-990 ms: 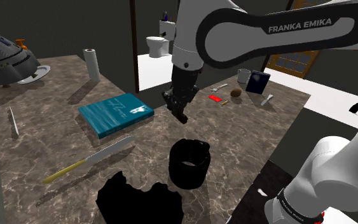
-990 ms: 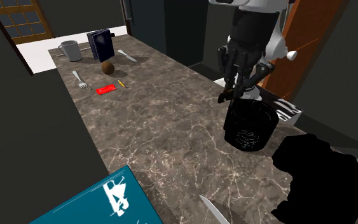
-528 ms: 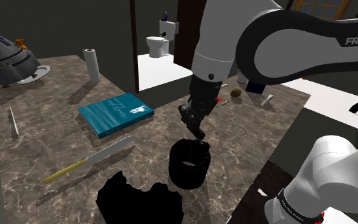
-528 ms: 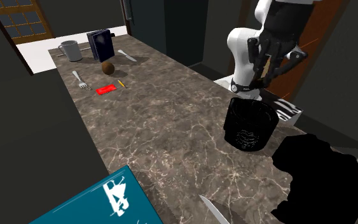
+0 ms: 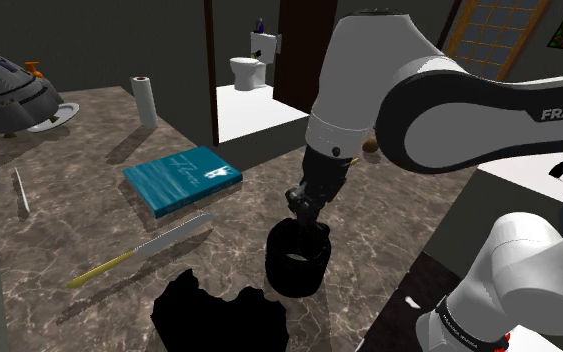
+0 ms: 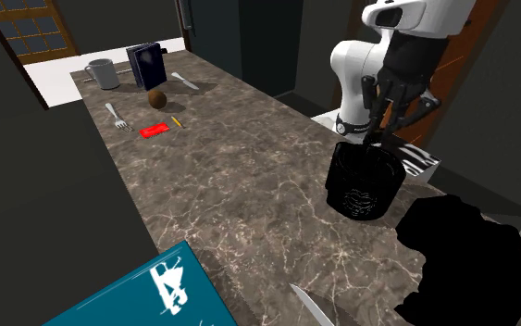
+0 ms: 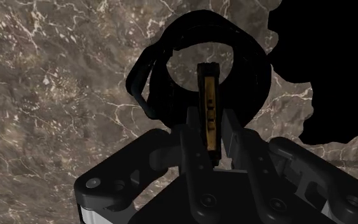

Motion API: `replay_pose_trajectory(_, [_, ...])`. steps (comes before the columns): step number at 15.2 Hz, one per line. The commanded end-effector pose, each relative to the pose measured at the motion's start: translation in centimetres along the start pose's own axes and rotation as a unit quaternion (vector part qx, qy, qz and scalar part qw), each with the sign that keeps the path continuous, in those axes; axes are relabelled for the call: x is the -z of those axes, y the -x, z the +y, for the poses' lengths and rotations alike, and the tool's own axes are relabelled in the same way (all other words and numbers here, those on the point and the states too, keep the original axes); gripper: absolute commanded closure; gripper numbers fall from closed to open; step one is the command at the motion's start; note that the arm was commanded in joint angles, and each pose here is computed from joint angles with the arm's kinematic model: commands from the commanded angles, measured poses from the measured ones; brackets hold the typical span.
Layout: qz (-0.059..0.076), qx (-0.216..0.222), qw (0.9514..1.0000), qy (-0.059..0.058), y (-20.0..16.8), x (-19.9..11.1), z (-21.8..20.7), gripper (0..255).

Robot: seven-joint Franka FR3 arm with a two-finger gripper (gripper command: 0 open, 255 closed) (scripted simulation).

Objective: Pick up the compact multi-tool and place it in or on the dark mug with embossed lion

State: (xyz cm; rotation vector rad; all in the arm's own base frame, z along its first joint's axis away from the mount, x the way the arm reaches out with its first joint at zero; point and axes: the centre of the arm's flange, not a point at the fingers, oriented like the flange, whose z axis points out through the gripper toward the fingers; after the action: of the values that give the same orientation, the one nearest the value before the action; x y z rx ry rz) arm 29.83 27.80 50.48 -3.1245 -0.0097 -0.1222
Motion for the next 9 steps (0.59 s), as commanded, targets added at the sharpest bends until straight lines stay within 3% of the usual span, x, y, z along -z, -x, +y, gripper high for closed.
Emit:
replay_pose_trajectory(1, [0.0,0.0,1.0,0.0,0.1,-1.1,0.0,255])
replay_pose_trajectory(9, [0.0,0.0,1.0,0.0,0.3,-4.6,0.1,255])
